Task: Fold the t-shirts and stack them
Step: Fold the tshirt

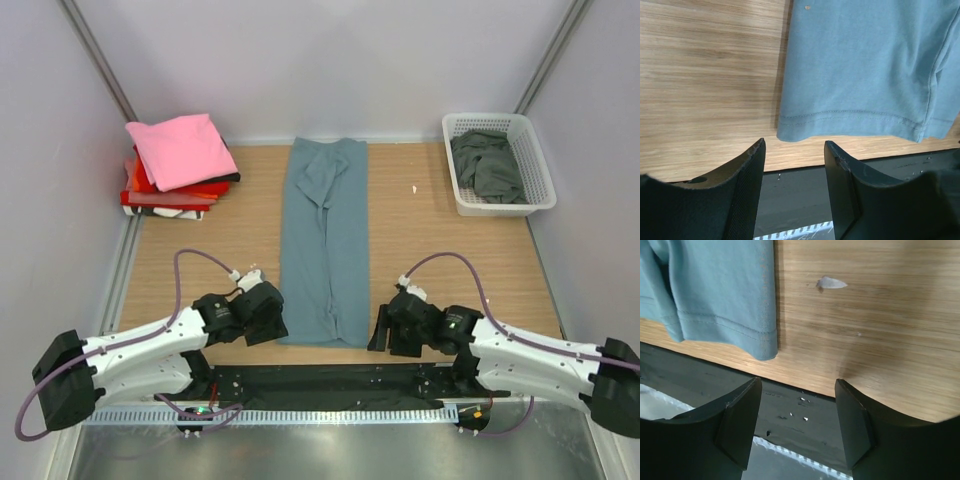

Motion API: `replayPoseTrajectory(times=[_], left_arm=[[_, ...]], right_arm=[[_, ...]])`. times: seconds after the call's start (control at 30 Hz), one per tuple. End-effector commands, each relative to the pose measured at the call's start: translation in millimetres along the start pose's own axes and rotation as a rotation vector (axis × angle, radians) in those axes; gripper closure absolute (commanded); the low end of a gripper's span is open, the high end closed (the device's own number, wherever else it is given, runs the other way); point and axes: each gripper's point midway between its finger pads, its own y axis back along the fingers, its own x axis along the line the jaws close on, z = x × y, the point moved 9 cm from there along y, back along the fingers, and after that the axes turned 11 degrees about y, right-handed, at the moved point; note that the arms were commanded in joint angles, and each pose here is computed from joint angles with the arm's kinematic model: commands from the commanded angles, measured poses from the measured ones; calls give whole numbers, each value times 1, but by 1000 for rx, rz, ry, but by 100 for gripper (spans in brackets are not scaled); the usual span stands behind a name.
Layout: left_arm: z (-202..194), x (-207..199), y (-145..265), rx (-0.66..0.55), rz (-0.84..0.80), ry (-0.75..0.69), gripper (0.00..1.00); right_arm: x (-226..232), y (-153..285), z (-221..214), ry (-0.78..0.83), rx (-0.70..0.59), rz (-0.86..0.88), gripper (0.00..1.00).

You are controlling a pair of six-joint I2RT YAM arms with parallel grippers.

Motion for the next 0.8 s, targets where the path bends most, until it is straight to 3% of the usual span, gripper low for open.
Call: replayPoseTrajectory(times=[0.0, 0.2, 0.4, 0.77], left_arm=[[3, -4, -7, -33, -16, 22, 49], [0, 6, -11, -31, 22, 39, 51], [3, 11, -14, -78, 26, 40, 49], [-2, 5, -29, -51, 6, 39, 47]], right_arm=[[17, -17, 4, -35, -74, 42, 34], [21, -28, 11, -10, -128, 15, 36], [21, -39, 10, -8, -119, -1, 39], [20, -44, 11, -7, -126, -9, 47]])
